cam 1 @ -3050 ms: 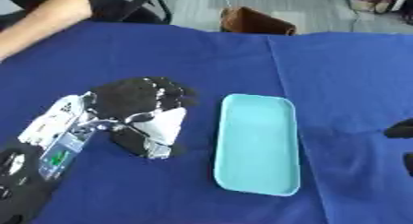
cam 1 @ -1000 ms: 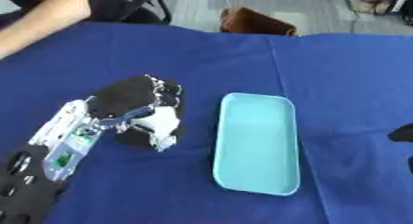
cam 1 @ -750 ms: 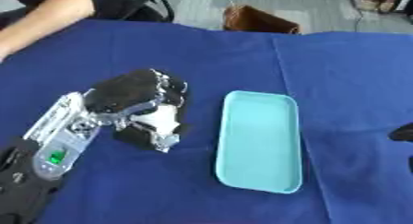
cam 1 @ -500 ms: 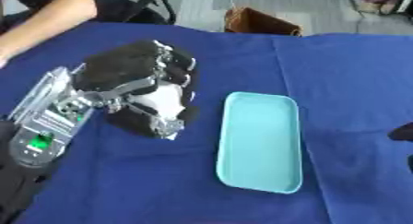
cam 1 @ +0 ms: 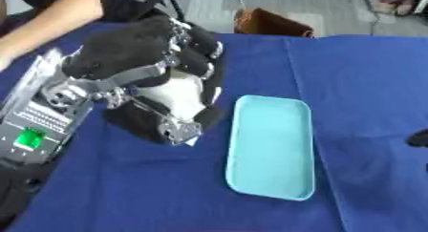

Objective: Pick up objects on the table and place them in the box.

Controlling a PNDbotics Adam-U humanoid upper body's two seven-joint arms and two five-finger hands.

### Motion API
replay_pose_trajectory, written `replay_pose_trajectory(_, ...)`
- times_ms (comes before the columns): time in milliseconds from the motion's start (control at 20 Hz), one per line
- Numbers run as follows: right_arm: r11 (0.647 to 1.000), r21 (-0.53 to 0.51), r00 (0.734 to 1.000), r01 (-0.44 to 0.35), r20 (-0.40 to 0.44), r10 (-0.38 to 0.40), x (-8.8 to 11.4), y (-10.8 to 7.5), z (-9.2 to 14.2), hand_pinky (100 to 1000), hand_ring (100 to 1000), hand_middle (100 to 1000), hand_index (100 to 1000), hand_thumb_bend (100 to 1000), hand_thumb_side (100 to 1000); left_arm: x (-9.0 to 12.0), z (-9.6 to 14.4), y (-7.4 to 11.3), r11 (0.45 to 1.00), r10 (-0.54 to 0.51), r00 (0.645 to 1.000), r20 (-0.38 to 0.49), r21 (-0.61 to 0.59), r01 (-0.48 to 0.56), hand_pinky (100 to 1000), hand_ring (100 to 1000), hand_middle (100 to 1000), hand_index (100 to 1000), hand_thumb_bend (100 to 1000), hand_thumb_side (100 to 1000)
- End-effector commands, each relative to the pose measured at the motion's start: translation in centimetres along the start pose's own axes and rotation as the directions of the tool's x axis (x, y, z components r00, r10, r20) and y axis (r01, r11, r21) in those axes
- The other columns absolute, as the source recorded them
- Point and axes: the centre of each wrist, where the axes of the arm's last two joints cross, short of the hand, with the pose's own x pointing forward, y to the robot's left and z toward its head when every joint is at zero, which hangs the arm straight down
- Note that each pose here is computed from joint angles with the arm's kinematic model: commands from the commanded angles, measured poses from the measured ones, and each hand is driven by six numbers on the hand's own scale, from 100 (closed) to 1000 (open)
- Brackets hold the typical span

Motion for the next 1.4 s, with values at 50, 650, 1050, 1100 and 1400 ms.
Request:
replay_pose_trajectory(50,1.000,0.003,1.000,-0.017,0.013,0.017,0.2,-0.7,-0.1,700,712,711,811,100,836,0.1,-0.7,0.7,1.000,-0.014,0.999,0.029,0.009,0.013,100,100,100,100,100,100)
replay_pose_trajectory(650,0.999,0.032,0.994,-0.007,0.108,0.004,1.2,-0.9,-2.0,697,710,709,810,100,844,-3.6,-3.3,-2.2,0.996,-0.017,1.000,0.024,-0.083,0.019,100,100,100,100,100,100)
replay_pose_trajectory(1050,0.999,0.032,0.993,-0.002,0.119,-0.002,1.4,-1.0,-2.2,696,709,709,810,100,845,-4.8,-3.4,-4.6,0.993,-0.004,1.000,0.006,-0.114,0.004,100,100,100,100,100,104)
replay_pose_trajectory(1100,0.999,0.032,0.993,-0.002,0.119,-0.002,1.4,-1.0,-2.2,696,709,709,810,100,845,-4.9,-3.4,-4.8,0.993,-0.001,1.000,0.006,-0.117,0.002,100,100,100,100,100,105)
replay_pose_trajectory(1400,0.999,0.036,0.993,0.002,0.117,-0.006,1.4,-0.9,-2.2,695,708,709,810,100,846,-4.5,-4.0,-5.5,0.997,0.022,0.999,0.033,-0.080,-0.020,100,100,100,183,100,107)
